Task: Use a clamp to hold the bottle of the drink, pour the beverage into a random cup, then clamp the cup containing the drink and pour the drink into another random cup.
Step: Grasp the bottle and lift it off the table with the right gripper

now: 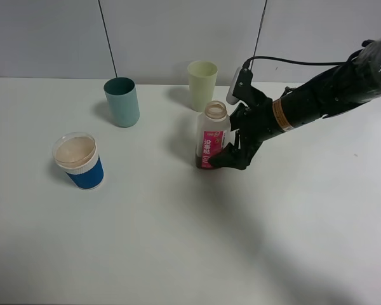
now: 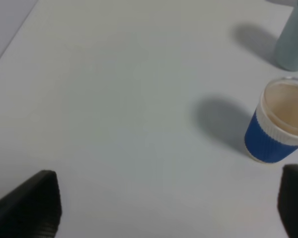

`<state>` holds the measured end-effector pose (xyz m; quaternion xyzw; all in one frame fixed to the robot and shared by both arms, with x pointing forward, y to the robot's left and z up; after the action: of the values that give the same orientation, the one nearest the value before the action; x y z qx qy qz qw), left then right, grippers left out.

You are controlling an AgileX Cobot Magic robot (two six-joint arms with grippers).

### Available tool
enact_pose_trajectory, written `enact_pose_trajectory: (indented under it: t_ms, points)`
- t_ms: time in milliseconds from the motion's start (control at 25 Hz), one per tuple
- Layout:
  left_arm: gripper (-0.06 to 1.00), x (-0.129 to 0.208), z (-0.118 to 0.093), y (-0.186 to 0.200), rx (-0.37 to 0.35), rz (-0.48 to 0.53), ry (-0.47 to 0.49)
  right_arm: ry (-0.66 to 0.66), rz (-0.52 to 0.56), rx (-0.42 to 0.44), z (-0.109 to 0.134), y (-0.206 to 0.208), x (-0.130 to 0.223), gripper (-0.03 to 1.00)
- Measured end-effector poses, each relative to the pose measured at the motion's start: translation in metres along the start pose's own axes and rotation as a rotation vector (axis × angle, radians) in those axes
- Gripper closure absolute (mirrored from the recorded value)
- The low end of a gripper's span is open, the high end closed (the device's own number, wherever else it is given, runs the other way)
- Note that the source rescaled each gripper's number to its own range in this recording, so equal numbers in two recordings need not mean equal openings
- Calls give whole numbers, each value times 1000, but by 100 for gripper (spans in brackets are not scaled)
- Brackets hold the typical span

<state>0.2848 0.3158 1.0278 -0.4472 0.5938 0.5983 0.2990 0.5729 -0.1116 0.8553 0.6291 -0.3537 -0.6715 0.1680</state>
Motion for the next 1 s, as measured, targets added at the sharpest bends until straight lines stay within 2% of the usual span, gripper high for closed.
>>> enact_pose_trajectory:
  t_ms: [440,720,1000]
  points:
    - [32,0,0,0,0,0,0,16,-3,-16,5,-4,-4,10]
    - [32,0,0,0,0,0,0,39,-4,-57,9,-23,-8,10]
    - [32,0,0,0,0,0,0,50,-11,-62,8,-27,-13,10]
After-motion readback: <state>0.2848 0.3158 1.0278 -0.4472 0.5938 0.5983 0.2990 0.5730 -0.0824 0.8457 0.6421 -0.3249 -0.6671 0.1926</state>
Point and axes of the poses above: a point on each arm's last joint axis where the gripper is mounted, y pointing back along that axis away from the gripper, z along the wrist's bending axis when the last joint is at zero, x = y × z, the point moved 6 cm from there along -y, pointing out along that axis toward the gripper, and after that the axes turned 1 degree about y, right-handed, at the moved point
